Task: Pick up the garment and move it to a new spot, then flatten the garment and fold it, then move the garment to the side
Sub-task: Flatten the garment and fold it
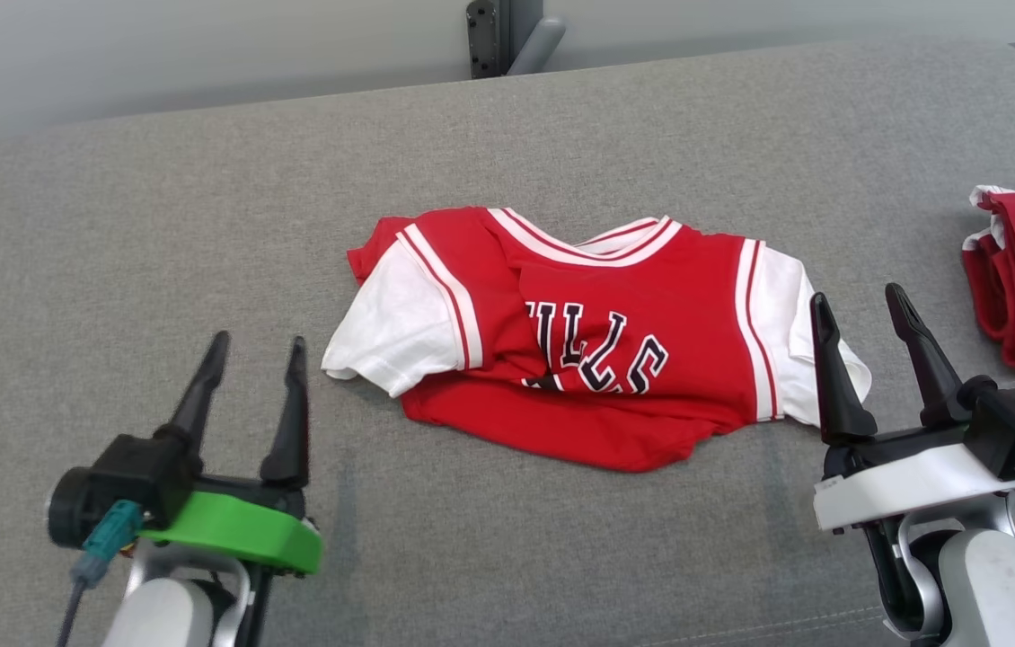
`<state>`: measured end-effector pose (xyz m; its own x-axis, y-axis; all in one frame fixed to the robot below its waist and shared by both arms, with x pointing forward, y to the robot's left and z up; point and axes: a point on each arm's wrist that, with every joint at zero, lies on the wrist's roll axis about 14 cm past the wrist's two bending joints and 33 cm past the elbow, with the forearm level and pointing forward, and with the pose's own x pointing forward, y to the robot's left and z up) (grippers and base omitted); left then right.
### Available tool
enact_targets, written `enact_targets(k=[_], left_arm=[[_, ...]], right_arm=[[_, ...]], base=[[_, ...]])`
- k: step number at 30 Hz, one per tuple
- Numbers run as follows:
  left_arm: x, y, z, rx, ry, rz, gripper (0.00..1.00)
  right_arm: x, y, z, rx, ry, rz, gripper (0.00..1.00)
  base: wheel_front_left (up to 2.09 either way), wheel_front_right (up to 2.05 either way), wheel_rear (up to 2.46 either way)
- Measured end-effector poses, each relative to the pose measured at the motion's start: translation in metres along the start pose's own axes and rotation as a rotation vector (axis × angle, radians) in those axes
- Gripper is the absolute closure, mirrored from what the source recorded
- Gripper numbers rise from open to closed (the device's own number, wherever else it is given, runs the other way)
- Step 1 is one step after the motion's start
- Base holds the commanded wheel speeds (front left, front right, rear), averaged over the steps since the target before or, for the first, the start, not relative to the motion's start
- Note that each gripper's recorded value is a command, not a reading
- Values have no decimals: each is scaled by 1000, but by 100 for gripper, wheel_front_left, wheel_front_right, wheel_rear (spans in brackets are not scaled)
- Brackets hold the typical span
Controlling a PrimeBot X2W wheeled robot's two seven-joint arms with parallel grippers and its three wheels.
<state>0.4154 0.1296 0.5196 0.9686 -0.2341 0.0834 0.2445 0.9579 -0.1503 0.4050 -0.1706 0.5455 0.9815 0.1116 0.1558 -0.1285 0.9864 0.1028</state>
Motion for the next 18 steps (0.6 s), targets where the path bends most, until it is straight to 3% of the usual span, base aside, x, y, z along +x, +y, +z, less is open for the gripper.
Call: enact_targets(k=[8, 18], left_arm=[[-3, -65, -86, -128, 340, -181, 0], [14, -67, -141, -147, 512, -178, 0]], right_arm=[[0, -6, -8, 11, 20, -22, 0], [-3, -27, -19, 6, 38, -88, 0]], base=[[0, 0, 0], [0, 0, 0]])
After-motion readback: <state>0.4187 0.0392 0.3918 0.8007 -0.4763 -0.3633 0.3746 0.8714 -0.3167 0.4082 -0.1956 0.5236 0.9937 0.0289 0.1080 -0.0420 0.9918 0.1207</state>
